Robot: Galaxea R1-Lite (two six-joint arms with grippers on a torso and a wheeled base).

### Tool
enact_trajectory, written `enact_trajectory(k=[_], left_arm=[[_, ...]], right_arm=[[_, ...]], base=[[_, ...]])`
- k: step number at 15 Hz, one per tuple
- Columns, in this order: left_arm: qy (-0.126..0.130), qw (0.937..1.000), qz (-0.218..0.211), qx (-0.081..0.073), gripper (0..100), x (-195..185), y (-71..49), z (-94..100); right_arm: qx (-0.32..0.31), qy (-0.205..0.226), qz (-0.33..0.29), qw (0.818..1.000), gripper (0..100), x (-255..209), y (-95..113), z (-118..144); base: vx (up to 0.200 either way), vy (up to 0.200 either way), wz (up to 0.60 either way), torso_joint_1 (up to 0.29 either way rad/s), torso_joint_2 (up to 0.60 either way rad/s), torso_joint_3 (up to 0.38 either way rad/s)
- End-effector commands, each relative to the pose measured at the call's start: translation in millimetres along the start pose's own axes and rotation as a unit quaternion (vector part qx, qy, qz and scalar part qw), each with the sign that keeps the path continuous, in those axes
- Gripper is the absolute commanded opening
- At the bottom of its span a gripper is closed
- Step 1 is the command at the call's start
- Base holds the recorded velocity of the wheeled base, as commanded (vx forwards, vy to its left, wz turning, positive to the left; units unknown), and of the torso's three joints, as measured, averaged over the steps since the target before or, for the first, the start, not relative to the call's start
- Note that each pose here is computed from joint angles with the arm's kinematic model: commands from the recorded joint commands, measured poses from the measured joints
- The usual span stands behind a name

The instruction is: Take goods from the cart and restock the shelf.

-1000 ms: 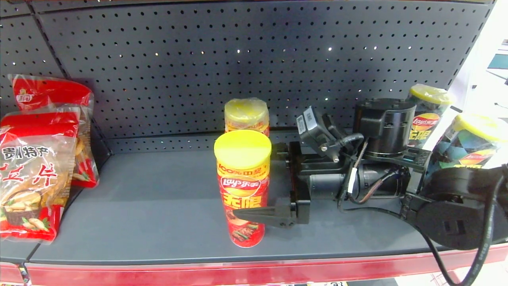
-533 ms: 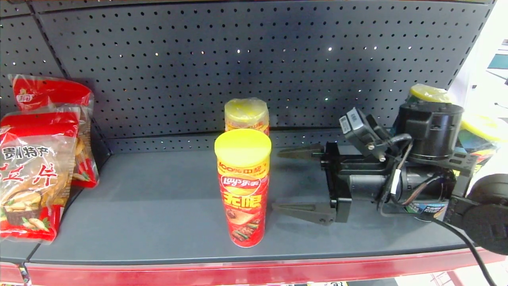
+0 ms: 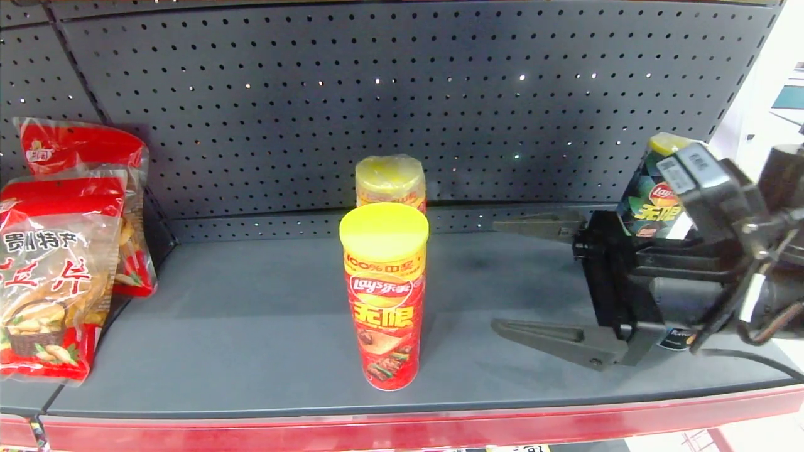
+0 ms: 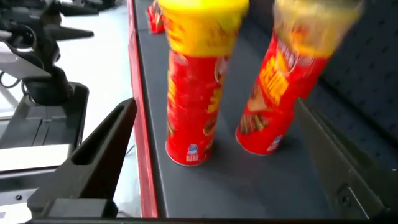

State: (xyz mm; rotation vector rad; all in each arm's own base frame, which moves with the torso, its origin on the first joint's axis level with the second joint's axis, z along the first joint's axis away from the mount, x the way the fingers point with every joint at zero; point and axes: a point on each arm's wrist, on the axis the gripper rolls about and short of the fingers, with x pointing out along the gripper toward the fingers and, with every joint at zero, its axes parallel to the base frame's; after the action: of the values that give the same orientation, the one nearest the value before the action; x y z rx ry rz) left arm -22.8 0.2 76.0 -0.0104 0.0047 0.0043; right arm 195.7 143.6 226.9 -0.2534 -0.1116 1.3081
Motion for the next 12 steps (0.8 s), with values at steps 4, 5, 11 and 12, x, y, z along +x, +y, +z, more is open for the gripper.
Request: enact_trajectory(k=[4, 5, 11, 12], left_arm=[[0.001, 1.0, 0.0, 0.0, 100, 0.1, 0.0, 0.0], [0.001, 1.0, 0.0, 0.0, 100, 0.1, 0.0, 0.0], [0.001, 1.0, 0.0, 0.0, 100, 0.1, 0.0, 0.0], [0.001, 1.0, 0.0, 0.0, 100, 0.1, 0.0, 0.0]], right_arm=[[-0.051, -0.057, -0.016, 0.997, 100, -64.4, 53.7, 30.3], [-0.055, -0.053, -0.04, 0.996, 100, -81.6, 62.8, 27.9], [-0.04, -0.04, -0.356, 0.933, 100, -171.1, 139.7, 9.6], [0.006, -0.033, -0.402, 0.915, 100, -173.8, 151.1, -18.1]], base=[[0.0, 0.0, 0.0, 0.0, 0.0, 0.0], [0.0, 0.0, 0.0, 0.0, 0.0, 0.0], [0.0, 0.0, 0.0, 0.0, 0.0, 0.0], [0.0, 0.0, 0.0, 0.0, 0.0, 0.0]])
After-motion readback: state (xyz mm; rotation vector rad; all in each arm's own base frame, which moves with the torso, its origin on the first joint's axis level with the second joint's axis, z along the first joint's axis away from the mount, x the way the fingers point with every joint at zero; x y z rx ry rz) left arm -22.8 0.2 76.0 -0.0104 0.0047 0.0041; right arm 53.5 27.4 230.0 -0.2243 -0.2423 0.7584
